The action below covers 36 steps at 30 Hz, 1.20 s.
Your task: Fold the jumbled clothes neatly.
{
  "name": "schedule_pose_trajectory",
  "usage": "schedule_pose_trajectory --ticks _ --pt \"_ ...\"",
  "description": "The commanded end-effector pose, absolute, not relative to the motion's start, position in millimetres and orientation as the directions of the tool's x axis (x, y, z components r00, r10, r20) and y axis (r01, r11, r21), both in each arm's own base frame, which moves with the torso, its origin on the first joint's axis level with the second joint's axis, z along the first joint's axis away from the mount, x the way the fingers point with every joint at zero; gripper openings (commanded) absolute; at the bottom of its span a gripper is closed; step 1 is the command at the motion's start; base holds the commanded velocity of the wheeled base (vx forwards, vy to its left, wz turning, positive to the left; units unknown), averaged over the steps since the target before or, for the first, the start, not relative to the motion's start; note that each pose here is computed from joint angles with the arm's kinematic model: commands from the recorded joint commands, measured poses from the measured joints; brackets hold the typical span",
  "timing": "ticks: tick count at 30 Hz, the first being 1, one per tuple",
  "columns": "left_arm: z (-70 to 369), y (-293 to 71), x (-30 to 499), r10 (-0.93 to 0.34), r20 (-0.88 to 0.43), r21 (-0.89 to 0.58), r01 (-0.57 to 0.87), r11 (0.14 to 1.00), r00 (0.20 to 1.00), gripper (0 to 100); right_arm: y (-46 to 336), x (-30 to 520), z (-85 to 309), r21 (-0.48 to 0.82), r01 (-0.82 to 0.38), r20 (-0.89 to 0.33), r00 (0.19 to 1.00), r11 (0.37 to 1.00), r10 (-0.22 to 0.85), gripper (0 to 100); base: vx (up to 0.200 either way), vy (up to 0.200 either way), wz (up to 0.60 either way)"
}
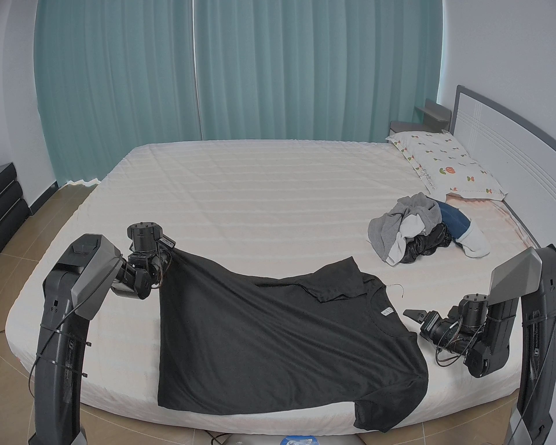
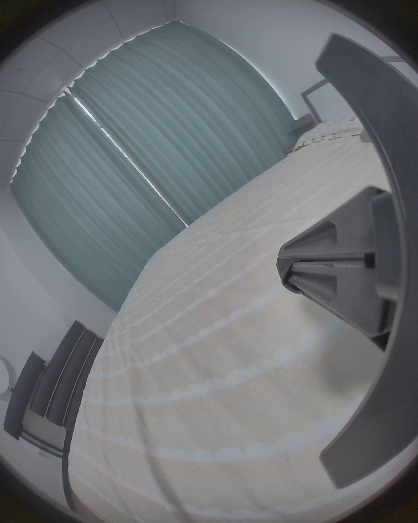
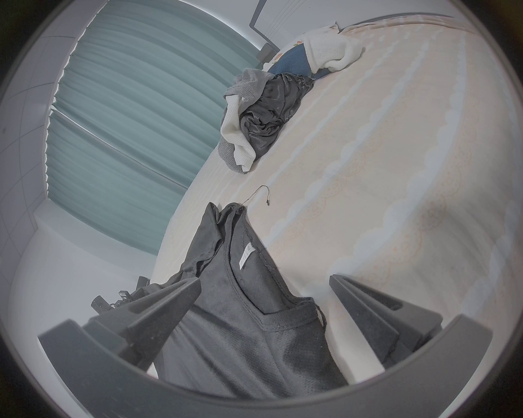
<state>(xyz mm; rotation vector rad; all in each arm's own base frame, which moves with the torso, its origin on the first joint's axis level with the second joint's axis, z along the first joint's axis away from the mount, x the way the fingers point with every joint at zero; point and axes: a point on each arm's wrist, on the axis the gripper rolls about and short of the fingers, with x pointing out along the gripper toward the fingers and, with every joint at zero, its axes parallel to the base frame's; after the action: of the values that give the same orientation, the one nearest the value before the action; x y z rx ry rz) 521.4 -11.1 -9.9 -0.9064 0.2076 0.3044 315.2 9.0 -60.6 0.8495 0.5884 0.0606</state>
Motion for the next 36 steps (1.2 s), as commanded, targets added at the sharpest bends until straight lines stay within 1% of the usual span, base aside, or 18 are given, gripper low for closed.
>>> schedule_pose_trajectory --ticks 1,4,8,15,16,24,27,30,31,32,33,35,36 --pt "-13 -3 531 0.214 -0.268 -0.765 -0.343 0.545 0.939 0 9 316 -60 0.723 0.171 -0.459 0.843 0.669 0.280 100 0.000 0.000 0.00" --pt "-14 -3 532 0.215 -0.268 -0.771 -0.343 0.536 0.939 0 9 316 -60 0.723 0.171 -0.459 0.843 0.669 0.280 100 0.000 0.000 0.00" --pt "-28 -7 531 0.208 -0.304 -0.741 -0.368 0.562 0.930 0 9 316 -60 0.723 0.171 -0.459 0.843 0.669 0.280 100 0.000 0.000 0.00" --pt "-30 -8 529 0.204 -0.362 -0.713 -0.411 0.567 0.910 0 9 316 -60 0.724 0.170 -0.458 0.844 0.669 0.280 100 0.000 0.000 0.00" --pt "-31 -8 528 0.200 -0.373 -0.710 -0.418 0.567 0.906 100 9 316 -60 0.723 0.171 -0.459 0.843 0.669 0.280 100 0.000 0.000 0.00" --pt "-29 -7 526 0.200 -0.384 -0.712 -0.427 0.557 0.901 100 9 316 -60 0.724 0.171 -0.458 0.844 0.668 0.280 100 0.000 0.000 0.00" --pt "-7 -4 516 0.183 -0.386 -0.760 -0.424 0.493 0.904 100 9 316 -60 0.724 0.170 -0.458 0.844 0.669 0.280 100 0.000 0.000 0.00" --pt "13 -2 499 0.065 -0.403 -0.812 -0.389 0.435 0.913 100 9 319 -57 0.727 0.161 -0.442 0.853 0.667 0.276 100 0.000 0.000 0.00" --pt "13 -2 499 0.065 -0.403 -0.812 -0.389 0.435 0.913 100 9 319 -57 0.727 0.161 -0.442 0.853 0.667 0.276 100 0.000 0.000 0.00" --pt "24 9 488 0.011 -0.411 -0.841 -0.384 0.381 0.912 100 9 321 -51 0.729 0.144 -0.425 0.862 0.669 0.277 100 0.000 0.000 0.00" --pt "27 14 482 -0.023 -0.410 -0.857 -0.377 0.352 0.912 100 12 322 -46 0.729 0.128 -0.411 0.868 0.673 0.280 100 0.000 0.000 0.00" --pt "31 20 474 -0.096 -0.407 -0.881 -0.362 0.305 0.908 100 21 328 -33 0.726 0.078 -0.374 0.879 0.684 0.297 100 0.000 0.000 0.00" --pt "32 21 470 -0.124 -0.406 -0.886 -0.357 0.296 0.905 100 25 331 -30 0.723 0.063 -0.369 0.878 0.688 0.307 100 0.000 0.000 0.00"
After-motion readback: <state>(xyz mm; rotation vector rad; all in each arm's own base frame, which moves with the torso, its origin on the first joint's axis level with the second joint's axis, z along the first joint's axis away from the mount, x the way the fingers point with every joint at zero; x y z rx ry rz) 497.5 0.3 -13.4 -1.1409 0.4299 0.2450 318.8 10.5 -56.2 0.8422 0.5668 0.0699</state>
